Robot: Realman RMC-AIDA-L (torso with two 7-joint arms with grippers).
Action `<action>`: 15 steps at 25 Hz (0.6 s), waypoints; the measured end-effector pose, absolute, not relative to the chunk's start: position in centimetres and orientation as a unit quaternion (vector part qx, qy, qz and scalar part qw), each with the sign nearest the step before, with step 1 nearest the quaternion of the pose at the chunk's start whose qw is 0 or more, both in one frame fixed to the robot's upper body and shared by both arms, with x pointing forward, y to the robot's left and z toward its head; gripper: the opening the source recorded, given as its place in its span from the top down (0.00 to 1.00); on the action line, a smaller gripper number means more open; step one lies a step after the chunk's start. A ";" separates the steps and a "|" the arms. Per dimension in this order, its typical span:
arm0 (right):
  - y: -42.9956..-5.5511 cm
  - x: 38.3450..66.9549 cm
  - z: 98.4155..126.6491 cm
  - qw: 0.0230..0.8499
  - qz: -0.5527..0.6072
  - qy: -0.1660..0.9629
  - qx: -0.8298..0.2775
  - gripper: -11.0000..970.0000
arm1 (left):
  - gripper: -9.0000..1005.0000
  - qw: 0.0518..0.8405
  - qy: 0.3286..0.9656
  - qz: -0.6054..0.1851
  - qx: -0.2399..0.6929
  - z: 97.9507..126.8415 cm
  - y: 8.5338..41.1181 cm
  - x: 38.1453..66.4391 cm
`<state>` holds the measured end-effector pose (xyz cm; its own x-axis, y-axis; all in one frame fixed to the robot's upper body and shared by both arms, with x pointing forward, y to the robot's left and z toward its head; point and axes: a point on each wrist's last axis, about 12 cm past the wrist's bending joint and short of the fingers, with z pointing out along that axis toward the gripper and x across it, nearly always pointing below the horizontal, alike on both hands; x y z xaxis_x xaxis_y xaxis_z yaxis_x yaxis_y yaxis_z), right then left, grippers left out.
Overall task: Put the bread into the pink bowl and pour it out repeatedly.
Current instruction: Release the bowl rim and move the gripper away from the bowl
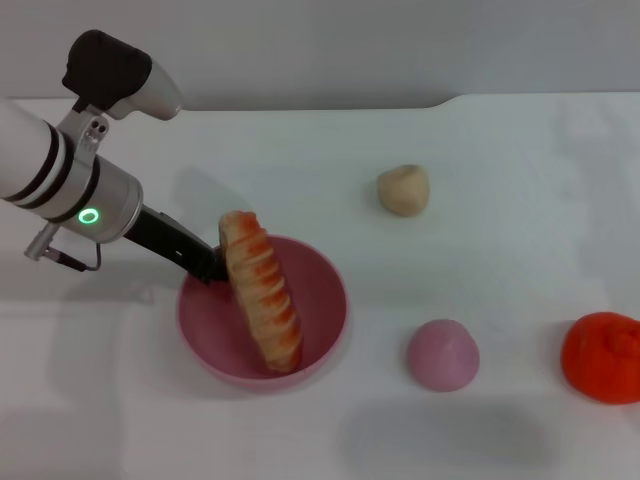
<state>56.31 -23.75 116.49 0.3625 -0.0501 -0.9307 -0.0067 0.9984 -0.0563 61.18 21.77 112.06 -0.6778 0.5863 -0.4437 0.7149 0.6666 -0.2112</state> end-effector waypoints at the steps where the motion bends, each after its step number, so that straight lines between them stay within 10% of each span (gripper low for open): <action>1: -23.8 56.3 116.5 0.825 -0.013 0.565 -0.025 0.45 | 0.94 0.171 0.897 -0.187 0.363 112.1 21.7 61.2; 15: -23.9 56.4 116.3 0.825 -0.017 0.564 -0.026 0.45 | 0.92 0.170 0.898 -0.186 0.361 112.4 21.2 61.4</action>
